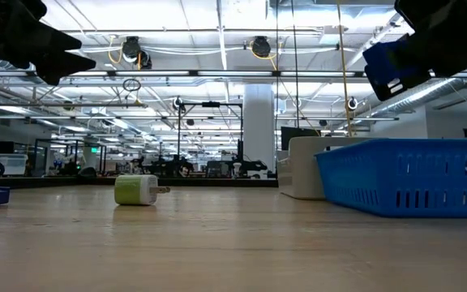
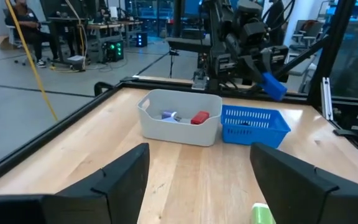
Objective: Pick & Place Office items
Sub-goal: Put the top blue digital clock into the blue bin
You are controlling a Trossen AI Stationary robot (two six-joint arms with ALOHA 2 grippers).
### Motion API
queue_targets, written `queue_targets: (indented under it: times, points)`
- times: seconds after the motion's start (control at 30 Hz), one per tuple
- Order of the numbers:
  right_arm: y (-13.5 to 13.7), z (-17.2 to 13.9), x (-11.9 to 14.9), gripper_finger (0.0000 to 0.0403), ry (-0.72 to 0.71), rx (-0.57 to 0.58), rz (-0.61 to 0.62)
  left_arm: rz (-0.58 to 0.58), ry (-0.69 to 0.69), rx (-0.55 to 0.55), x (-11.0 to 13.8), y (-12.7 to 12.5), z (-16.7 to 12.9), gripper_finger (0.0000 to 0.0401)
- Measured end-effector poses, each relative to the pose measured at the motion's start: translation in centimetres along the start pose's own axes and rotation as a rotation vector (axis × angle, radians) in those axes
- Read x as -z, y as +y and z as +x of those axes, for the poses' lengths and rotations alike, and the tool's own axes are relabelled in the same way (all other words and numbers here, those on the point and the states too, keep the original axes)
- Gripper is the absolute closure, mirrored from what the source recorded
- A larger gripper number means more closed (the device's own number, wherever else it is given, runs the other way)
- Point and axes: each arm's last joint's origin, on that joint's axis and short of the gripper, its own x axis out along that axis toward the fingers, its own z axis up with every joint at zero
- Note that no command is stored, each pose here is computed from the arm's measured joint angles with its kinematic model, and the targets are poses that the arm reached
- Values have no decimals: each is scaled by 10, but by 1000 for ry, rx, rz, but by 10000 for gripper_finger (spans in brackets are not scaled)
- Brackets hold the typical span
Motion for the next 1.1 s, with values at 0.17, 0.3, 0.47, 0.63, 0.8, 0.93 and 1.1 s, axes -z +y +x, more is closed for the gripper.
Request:
queue_targets:
  times: [0.17, 0.3, 0.47, 0.63, 0.8, 0.93, 1.1]
  points:
    - [4, 3, 4, 341, 34, -16, -3, 82, 0, -1, 0, 0, 0, 109]
    - [3, 4, 7, 338, 55, -11, -2, 111, -1, 1, 0, 0, 0, 108]
    - [2, 8, 10, 341, 79, -5, 0, 111, -1, 1, 0, 0, 0, 119]
    - [1, 11, 15, 338, 106, 0, 3, 111, -2, 1, 0, 0, 0, 127]
    - [0, 16, 19, 341, 133, 5, -6, 111, -2, 1, 0, 0, 0, 120]
    - [-1, 19, 22, 338, 147, 6, -29, 111, -2, 1, 0, 0, 0, 111]
    - [-2, 22, 27, 340, 182, 8, -32, 111, -2, 1, 0, 0, 0, 105]
